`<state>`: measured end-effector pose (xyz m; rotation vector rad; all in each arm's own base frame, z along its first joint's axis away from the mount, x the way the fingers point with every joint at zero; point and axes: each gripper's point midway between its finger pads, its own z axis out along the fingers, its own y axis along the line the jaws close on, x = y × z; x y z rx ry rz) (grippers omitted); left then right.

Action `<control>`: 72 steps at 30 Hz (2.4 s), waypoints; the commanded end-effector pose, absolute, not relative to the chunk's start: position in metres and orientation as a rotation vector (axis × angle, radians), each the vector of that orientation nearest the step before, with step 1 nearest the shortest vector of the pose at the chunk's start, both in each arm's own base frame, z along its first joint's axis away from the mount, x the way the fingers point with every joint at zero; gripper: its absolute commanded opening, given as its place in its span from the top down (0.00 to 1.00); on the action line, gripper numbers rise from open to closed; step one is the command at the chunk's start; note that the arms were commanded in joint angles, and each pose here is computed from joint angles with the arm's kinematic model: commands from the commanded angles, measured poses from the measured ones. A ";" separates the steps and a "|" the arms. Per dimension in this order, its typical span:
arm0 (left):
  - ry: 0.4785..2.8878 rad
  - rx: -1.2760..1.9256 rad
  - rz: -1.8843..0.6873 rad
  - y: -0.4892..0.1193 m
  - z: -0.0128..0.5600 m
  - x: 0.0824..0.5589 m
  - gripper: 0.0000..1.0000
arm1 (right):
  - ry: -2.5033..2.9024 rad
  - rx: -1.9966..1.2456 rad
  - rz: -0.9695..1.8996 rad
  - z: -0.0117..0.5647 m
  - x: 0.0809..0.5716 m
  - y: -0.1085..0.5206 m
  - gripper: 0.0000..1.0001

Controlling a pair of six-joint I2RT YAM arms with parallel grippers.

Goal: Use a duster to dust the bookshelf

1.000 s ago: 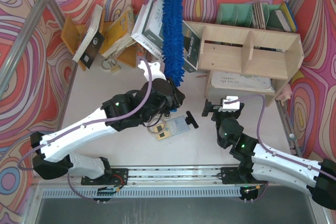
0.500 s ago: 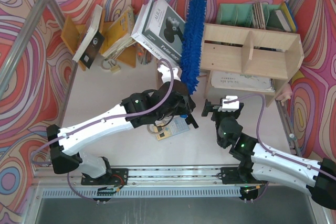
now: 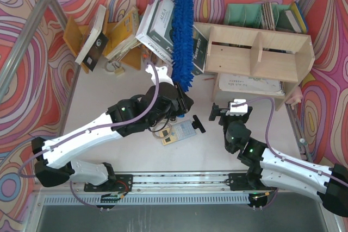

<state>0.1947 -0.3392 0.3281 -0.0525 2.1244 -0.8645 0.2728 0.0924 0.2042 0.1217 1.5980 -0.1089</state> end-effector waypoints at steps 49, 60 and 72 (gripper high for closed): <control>1.309 0.532 -0.052 -0.198 0.327 0.262 1.00 | 1.622 0.156 -0.153 0.208 0.280 0.091 0.09; 1.178 0.482 0.046 -0.169 0.329 0.298 1.00 | 1.639 0.144 -0.159 0.203 0.283 0.095 0.09; 1.229 0.586 -0.024 -0.192 0.269 0.323 1.00 | 1.651 0.140 -0.182 0.200 0.285 0.094 0.09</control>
